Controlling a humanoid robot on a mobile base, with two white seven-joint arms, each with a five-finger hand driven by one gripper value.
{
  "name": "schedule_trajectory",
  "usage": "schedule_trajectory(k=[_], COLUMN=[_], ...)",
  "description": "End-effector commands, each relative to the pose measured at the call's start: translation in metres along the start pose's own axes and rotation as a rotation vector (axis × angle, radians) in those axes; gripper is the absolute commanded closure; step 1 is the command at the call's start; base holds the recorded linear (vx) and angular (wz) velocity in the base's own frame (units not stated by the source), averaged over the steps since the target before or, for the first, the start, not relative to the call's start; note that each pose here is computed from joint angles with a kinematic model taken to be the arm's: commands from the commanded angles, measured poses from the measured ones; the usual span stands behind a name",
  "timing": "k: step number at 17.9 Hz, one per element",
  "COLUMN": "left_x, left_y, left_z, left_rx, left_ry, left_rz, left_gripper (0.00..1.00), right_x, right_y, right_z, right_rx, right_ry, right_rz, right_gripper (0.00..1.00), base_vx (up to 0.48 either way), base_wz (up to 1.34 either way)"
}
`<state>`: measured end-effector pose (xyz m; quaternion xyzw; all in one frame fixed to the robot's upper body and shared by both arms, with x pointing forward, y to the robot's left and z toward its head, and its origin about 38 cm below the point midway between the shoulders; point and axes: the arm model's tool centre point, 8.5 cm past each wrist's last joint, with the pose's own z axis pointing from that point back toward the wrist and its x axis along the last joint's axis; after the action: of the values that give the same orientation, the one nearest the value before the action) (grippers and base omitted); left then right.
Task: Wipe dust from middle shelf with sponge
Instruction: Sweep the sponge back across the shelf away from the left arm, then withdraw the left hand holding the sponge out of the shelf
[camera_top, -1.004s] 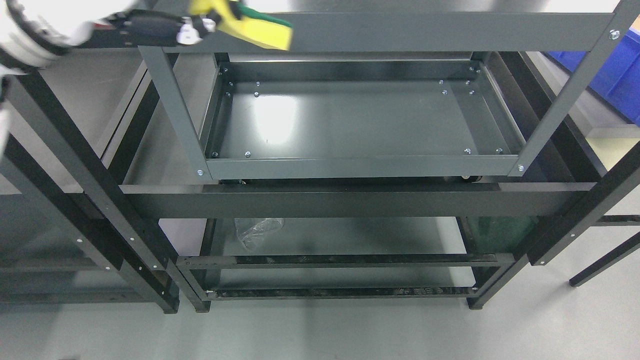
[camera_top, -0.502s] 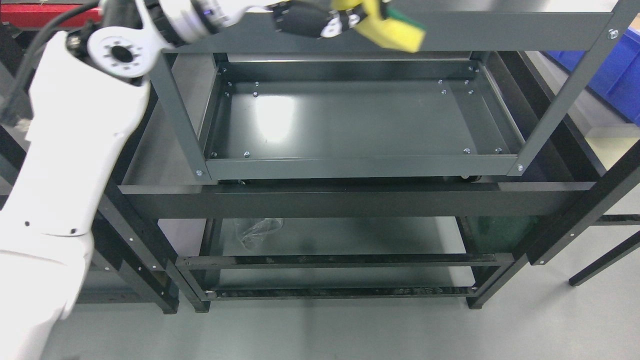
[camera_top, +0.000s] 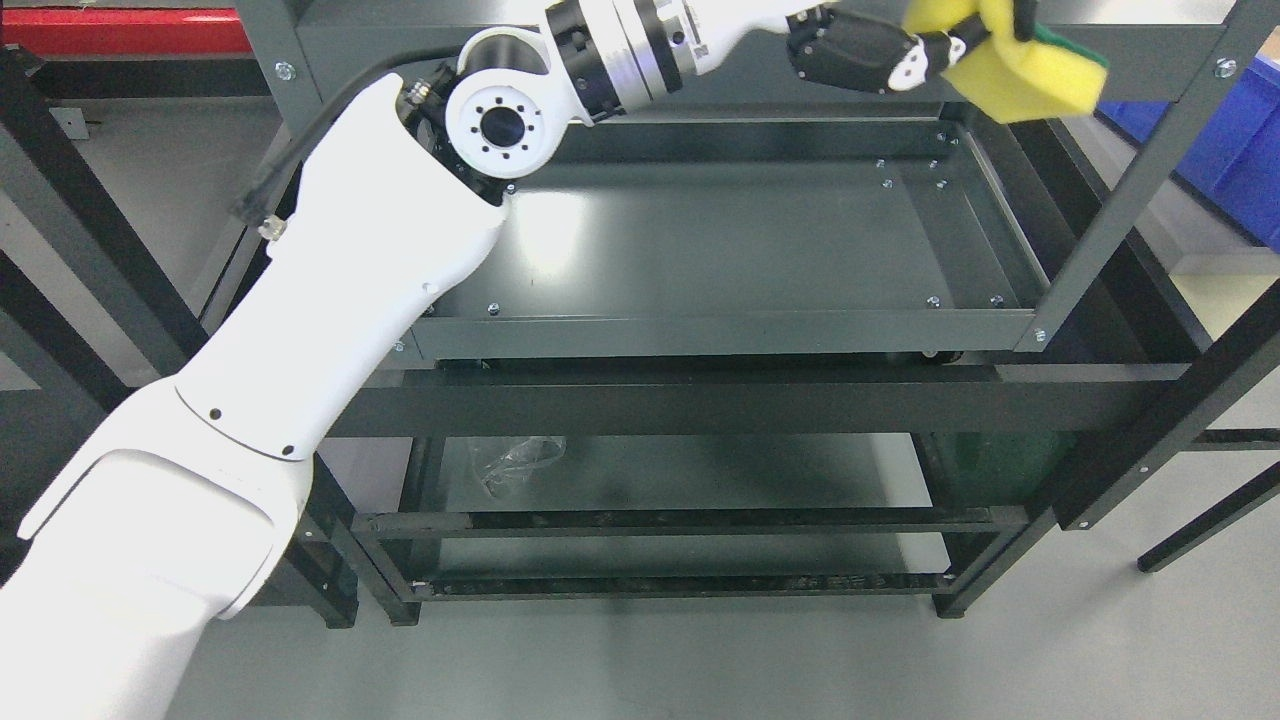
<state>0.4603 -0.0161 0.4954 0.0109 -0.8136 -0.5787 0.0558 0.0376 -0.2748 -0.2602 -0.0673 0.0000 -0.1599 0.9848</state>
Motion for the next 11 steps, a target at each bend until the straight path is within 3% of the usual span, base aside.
schedule_trajectory(k=[1,5,7,11], left_x=[0.010,0.008,-0.008,-0.051], left_y=[-0.087,-0.194,-0.208,-0.200], left_z=[-0.025,0.040,0.081,0.171], left_rx=[-0.150,-0.028,0.130,0.569], left_ry=[-0.050,0.034,0.145,0.428], left_rz=[0.130,0.446,0.548,0.624], left_gripper=[0.97,0.98,0.98,0.97], right_x=[0.009,0.009,0.009,0.009], right_y=[-0.010,-0.010,-0.010,-0.010], right_z=[0.000,0.000,0.000,0.000], right_rx=[-0.015,-0.015,-0.015,-0.015], right_ry=[-0.022,-0.022,-0.022,-0.022], right_rz=[-0.003,-0.003,-0.003,-0.003], right_gripper=[0.00,0.00,0.00,0.00], base_vx=[0.000,0.000,0.000,0.000], base_wz=[0.00,0.00,0.00,0.00])
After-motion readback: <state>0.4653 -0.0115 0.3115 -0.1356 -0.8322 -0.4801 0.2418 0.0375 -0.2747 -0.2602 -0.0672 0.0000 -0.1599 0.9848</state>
